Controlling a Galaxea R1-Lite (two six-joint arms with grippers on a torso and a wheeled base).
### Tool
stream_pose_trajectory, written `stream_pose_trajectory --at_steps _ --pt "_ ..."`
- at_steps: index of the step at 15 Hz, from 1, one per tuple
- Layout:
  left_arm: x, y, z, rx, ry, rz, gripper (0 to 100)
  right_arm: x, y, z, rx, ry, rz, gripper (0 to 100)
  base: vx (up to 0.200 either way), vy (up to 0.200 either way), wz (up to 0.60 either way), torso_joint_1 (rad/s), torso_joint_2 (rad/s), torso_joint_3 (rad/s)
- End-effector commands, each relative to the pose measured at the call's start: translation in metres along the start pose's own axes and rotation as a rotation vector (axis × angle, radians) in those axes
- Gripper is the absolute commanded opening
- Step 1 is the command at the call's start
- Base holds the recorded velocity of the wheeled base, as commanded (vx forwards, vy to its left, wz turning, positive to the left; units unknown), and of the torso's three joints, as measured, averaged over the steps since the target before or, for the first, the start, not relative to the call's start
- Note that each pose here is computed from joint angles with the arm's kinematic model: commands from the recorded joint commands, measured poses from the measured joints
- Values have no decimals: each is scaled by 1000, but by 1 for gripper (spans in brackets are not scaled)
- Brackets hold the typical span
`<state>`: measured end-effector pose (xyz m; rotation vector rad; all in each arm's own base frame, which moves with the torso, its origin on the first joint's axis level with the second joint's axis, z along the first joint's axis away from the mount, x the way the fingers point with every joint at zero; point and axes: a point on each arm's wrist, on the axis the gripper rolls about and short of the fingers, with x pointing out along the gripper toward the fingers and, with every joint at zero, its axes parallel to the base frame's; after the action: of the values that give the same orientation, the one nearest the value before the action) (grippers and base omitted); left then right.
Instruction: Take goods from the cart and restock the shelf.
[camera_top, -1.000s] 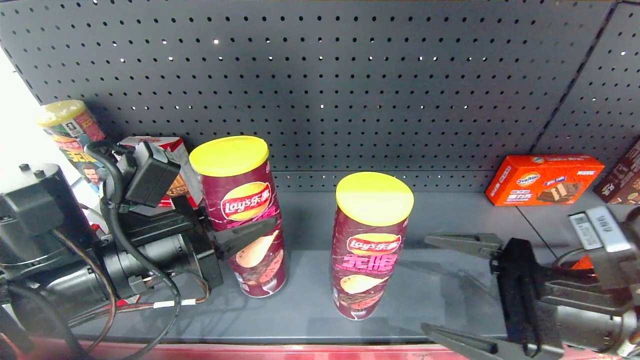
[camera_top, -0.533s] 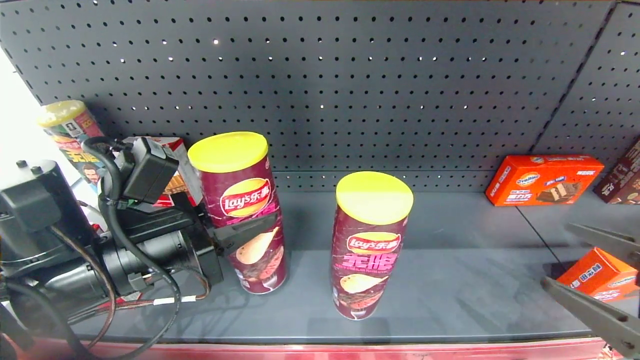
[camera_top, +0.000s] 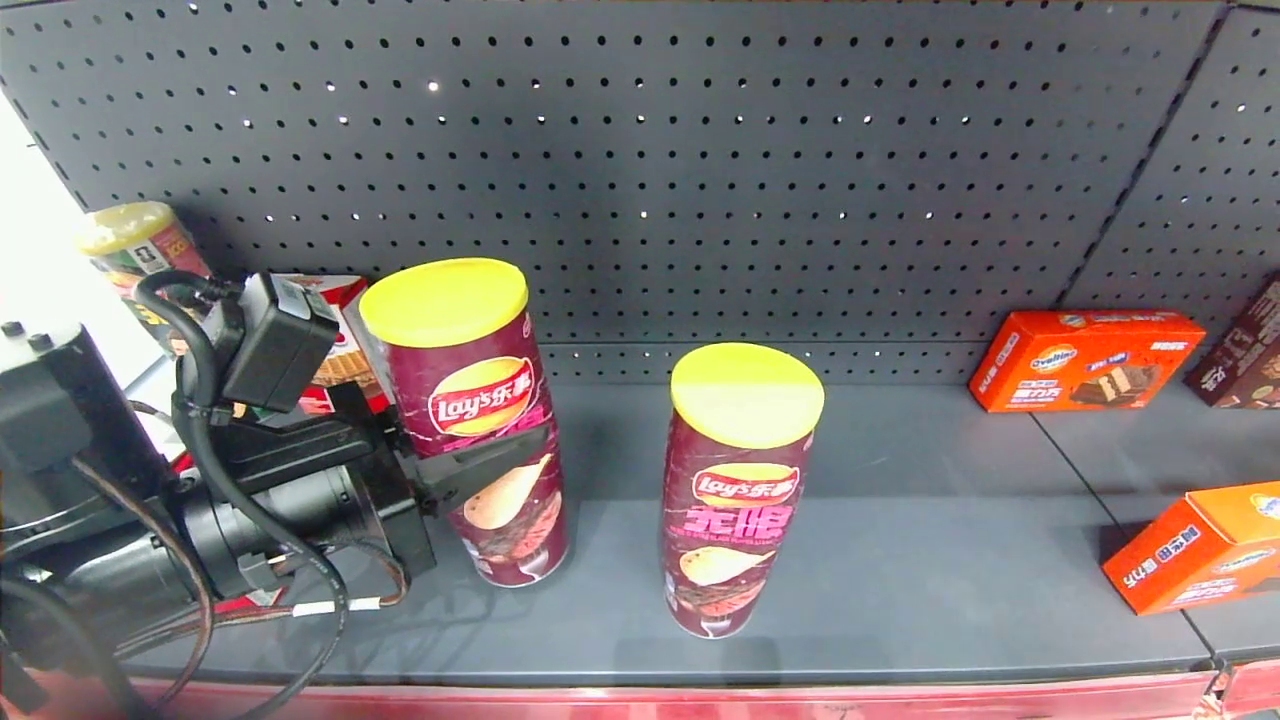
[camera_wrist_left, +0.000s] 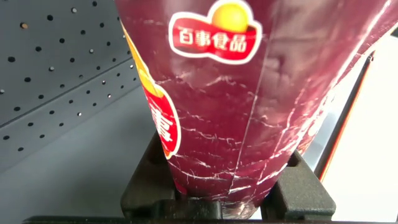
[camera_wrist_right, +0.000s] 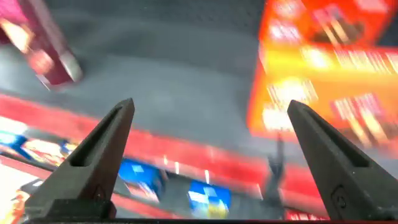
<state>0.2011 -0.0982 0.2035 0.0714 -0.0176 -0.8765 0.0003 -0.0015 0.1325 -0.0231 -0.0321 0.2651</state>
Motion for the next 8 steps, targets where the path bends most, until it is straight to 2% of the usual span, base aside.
stream_pose_trajectory --at_steps 1,4,8 --pt "0 0 1 1 -3 -1 0 -27 -2 -27 9 -79 -96 100 0 0 0 0 0 0" --pt "0 1 4 7 -14 0 0 -25 -4 -50 8 -17 -231 100 0 0 0 0 0 0" --pt "0 0 5 8 -17 -1 0 -25 -4 -51 31 -21 -234 100 0 0 0 0 0 0"
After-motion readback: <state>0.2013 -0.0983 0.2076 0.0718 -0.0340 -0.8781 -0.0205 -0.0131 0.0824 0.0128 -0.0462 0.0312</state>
